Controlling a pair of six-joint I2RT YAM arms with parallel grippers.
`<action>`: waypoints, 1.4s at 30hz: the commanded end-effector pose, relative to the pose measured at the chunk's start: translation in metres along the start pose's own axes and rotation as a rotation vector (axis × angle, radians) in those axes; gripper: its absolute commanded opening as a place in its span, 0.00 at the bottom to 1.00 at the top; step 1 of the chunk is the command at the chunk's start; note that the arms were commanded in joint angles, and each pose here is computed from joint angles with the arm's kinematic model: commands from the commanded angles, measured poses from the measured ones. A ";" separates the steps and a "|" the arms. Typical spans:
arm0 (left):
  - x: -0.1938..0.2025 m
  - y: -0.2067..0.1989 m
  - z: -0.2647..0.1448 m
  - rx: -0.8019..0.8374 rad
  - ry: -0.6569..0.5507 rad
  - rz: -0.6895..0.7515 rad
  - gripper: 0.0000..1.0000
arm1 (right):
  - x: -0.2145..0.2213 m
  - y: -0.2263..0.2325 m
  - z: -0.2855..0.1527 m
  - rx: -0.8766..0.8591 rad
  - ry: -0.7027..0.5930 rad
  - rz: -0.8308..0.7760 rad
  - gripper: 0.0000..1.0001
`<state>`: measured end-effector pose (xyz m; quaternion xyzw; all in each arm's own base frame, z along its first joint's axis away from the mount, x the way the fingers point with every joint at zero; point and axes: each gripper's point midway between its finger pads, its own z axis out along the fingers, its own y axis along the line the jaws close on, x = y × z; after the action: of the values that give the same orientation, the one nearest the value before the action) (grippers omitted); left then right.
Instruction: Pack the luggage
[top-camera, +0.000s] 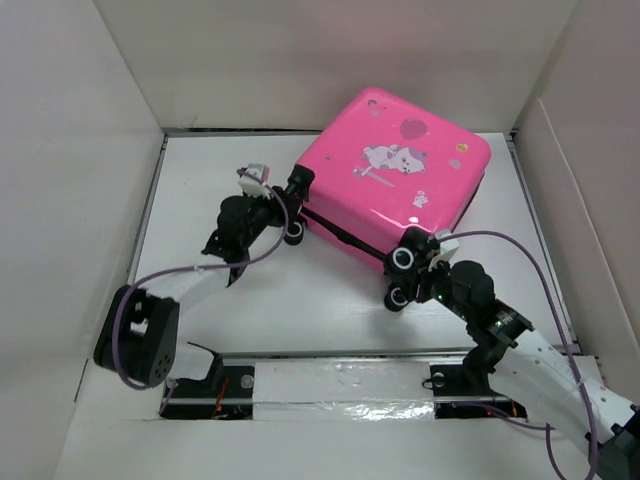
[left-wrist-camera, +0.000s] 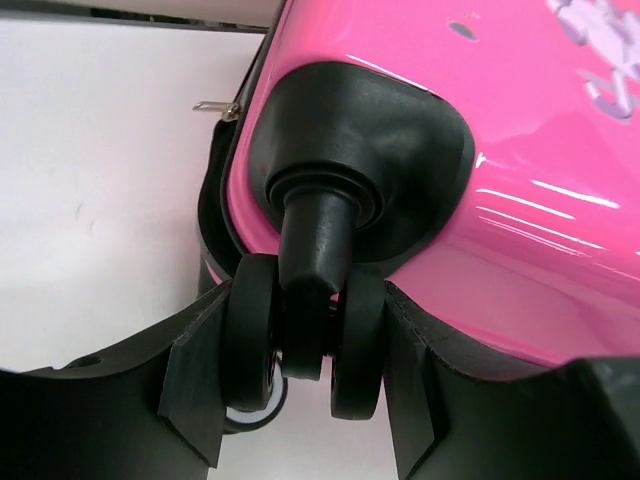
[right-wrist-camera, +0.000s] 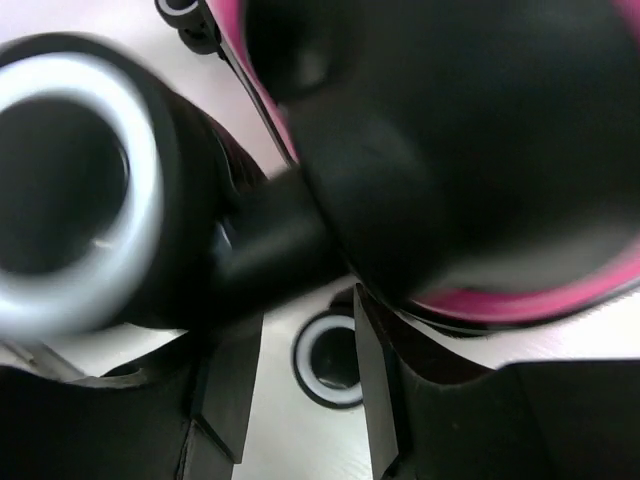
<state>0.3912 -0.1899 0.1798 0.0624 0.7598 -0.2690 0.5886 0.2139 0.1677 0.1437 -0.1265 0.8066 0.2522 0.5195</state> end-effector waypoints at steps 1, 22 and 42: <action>0.013 0.005 -0.029 -0.072 -0.034 -0.180 0.00 | -0.048 0.034 0.006 -0.176 -0.143 -0.053 0.49; -0.143 -0.092 -0.079 0.263 -0.206 -0.431 0.00 | -0.026 0.017 0.001 -0.098 -0.131 0.038 0.08; -0.130 0.027 -0.135 -0.112 -0.465 -0.521 0.00 | -0.062 0.078 0.072 -0.327 -0.030 -0.112 0.60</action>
<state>0.3294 -0.0987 0.2141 -0.2312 0.7319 -0.3515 0.5360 0.2318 0.2218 0.1099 -0.2001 0.8365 0.2904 0.4194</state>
